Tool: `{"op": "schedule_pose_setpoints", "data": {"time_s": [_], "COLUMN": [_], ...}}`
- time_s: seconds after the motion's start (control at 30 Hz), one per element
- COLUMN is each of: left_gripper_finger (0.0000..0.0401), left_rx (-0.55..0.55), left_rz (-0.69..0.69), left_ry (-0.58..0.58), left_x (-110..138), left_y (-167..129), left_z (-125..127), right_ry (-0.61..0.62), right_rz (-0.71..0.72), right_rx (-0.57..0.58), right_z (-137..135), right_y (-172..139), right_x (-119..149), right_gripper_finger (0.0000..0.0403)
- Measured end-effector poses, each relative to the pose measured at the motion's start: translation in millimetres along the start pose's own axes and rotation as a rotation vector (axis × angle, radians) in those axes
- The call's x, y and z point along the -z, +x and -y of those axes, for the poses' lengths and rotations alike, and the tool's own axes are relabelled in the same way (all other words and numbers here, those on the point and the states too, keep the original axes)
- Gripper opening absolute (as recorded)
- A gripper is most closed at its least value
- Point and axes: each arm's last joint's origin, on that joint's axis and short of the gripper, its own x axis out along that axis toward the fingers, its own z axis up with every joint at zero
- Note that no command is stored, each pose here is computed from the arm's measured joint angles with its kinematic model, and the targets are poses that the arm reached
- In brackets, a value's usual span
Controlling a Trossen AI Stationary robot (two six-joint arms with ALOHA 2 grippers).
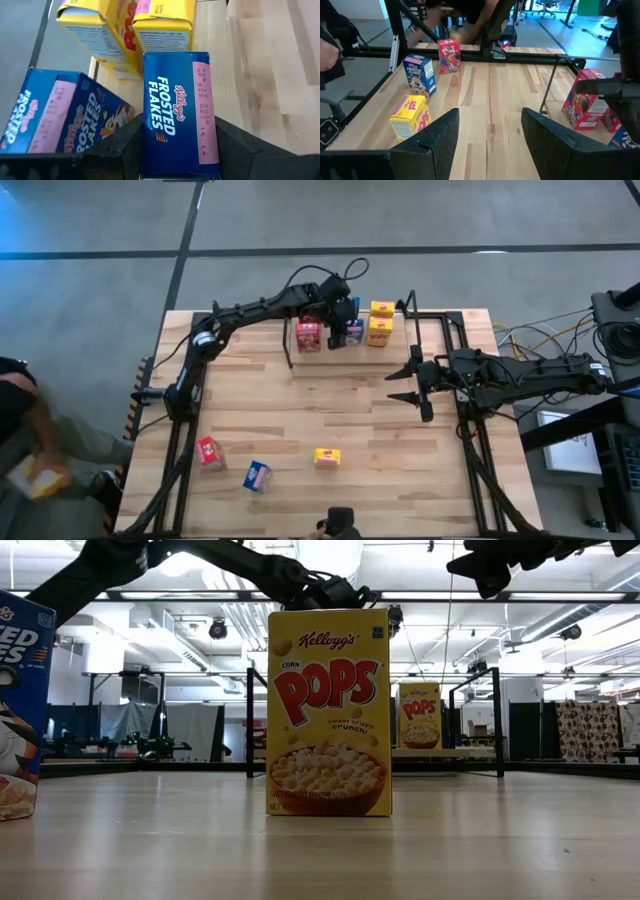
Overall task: Stack cereal on shelf
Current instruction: Put the top blue cereal box on the shelf aligned with the other blue cereal box
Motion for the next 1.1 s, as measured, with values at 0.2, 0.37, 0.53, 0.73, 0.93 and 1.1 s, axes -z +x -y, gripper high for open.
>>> {"op": "schedule_pose_setpoints", "data": {"time_s": [0.2, 0.37, 0.53, 0.73, 0.93, 1.1], "left_gripper_finger": [0.0178, 0.0178, 0.0181, 0.0211, 0.0244, 0.0253], "left_rx": [-0.041, -0.045, -0.039, -0.038, -0.038, -0.038], "left_rz": [-0.037, -0.042, -0.055, -0.059, -0.060, -0.075], "left_ry": [-0.012, 0.006, 0.011, 0.011, 0.020, 0.039], "left_x": [2.4, 2.9, 4.1, 4.5, 4.4, 3.0], "left_y": [-2.6, -2.8, -2.9, -2.9, -3.1, -11.2], "left_z": [-4.6, -5.2, -4.6, -4.4, -4.1, -3.6], "right_ry": [0.004, 0.004, 0.012, 0.014, 0.018, 0.027], "right_rz": [0.000, 0.000, 0.001, 0.001, 0.001, 0.006], "right_rx": [0.000, 0.000, 0.000, 0.000, 0.001, 0.003], "right_z": [0.0, 0.0, 0.0, 0.0, 0.0, 0.1], "right_y": [0.0, 0.0, 0.0, 0.0, 0.0, 0.0], "right_x": [0.0, 0.0, 0.0, -0.1, -0.1, -0.5], "right_gripper_finger": [0.0206, 0.0206, 0.0206, 0.0206, 0.0206, 0.0206]}}
